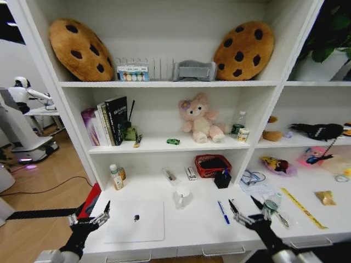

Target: Organize the objects on the table.

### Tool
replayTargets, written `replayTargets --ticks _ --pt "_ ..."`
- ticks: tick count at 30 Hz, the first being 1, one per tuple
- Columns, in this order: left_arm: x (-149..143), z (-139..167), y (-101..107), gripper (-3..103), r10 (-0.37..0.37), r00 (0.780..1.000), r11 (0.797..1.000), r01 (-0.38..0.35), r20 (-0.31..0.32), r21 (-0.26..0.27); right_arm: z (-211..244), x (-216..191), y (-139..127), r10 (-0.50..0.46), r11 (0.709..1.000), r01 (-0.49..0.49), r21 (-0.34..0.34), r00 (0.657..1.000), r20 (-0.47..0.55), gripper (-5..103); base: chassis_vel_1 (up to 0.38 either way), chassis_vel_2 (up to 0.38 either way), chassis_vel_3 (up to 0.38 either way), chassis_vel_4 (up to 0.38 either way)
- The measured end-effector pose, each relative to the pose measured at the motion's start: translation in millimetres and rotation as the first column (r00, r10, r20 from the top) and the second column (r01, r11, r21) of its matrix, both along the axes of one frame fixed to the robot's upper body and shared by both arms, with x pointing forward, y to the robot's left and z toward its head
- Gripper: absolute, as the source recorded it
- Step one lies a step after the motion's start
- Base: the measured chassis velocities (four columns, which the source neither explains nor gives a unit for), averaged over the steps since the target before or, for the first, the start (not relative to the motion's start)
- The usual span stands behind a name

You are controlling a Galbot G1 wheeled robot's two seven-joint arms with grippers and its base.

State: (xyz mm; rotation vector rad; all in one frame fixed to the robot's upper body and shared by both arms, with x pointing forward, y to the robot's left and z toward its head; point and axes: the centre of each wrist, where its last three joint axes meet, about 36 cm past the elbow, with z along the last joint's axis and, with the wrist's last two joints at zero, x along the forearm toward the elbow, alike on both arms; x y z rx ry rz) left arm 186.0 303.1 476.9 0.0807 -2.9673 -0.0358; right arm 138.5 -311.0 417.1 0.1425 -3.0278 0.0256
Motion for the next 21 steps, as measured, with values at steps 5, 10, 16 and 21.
replayTargets --ticks 5,10,16,21 --pt "0 0 0 100 0.000 1.000 1.000 0.000 0.000 0.000 -9 -9 6 -0.019 1.000 0.019 -0.003 1.000 -0.018 100 0.000 0.000 0.000 0.000" --pt "0 0 0 100 0.000 1.000 1.000 0.000 0.000 0.000 -13 2 8 -0.026 1.000 0.026 0.008 1.000 -0.005 100 0.000 0.000 0.000 0.000" --pt "0 0 0 100 0.000 1.000 1.000 0.000 0.000 0.000 -13 10 9 -0.012 1.000 0.011 0.018 1.000 0.004 100 -0.075 -0.083 0.079 0.064" --pt "0 0 0 100 0.000 1.000 1.000 0.000 0.000 0.000 -18 15 11 -0.011 1.000 0.011 0.011 1.000 0.007 100 -0.166 -0.195 0.184 0.165"
